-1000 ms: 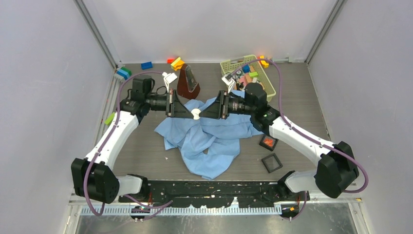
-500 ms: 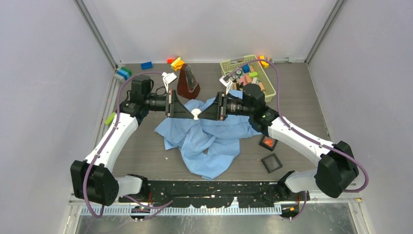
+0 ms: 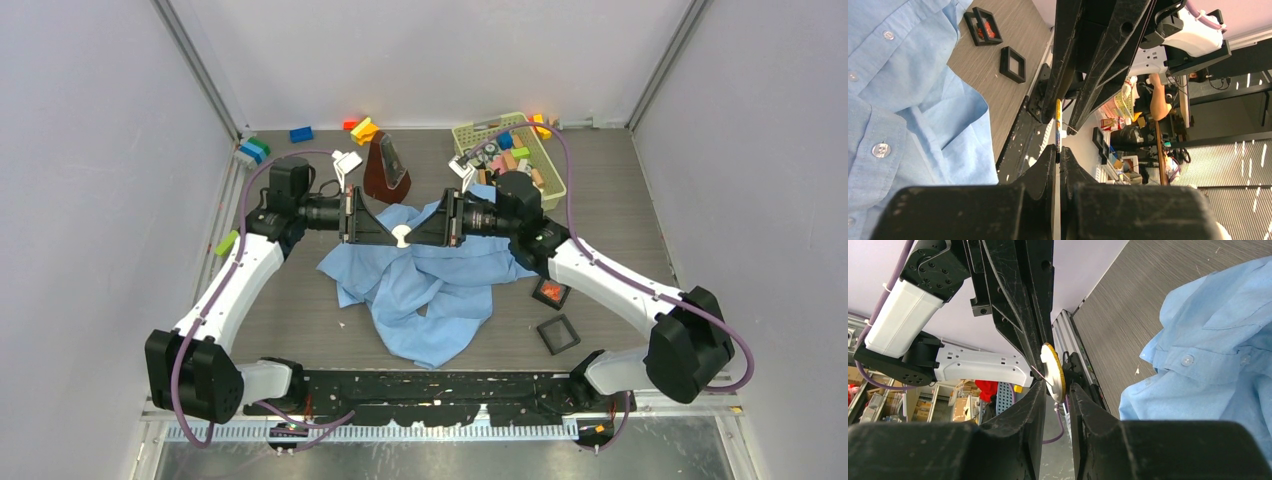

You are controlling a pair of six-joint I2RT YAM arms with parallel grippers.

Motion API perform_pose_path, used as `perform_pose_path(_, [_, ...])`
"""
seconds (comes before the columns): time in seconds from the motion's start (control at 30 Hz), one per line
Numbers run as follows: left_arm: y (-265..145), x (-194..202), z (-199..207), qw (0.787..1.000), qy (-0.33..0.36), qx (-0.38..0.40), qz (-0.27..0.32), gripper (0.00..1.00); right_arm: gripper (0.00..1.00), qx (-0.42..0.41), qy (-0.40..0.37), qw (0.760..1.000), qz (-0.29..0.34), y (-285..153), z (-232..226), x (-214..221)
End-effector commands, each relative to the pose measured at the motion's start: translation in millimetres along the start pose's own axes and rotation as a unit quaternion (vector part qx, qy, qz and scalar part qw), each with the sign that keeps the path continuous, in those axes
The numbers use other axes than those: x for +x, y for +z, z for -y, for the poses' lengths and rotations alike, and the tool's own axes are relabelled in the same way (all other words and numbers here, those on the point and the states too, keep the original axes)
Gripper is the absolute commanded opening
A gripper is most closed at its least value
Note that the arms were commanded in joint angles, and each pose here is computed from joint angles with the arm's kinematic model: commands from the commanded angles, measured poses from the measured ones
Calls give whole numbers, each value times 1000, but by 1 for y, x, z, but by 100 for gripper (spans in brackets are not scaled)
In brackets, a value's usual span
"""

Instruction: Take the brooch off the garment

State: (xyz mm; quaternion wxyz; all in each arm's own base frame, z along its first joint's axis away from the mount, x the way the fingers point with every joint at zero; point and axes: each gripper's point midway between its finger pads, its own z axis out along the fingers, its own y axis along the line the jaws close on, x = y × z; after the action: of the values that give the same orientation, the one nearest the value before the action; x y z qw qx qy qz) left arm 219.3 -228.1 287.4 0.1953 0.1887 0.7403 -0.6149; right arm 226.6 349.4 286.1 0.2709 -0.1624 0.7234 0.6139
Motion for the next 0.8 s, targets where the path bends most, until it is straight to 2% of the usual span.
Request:
perform_pose_path(0.0, [-3,-1,18,999,33,25,-2,0,30,-27,-25,999,12,6,-20,-15])
perform_pose_path(0.23, [-2,-1,17,999,35,27,-4,0,30,-14,-20,1000,-9,14,-14,-8])
perform_pose_path(0.77, [-1,4,24,998,54,33,-8,0,25,30,13,999,-1,21,10,-8])
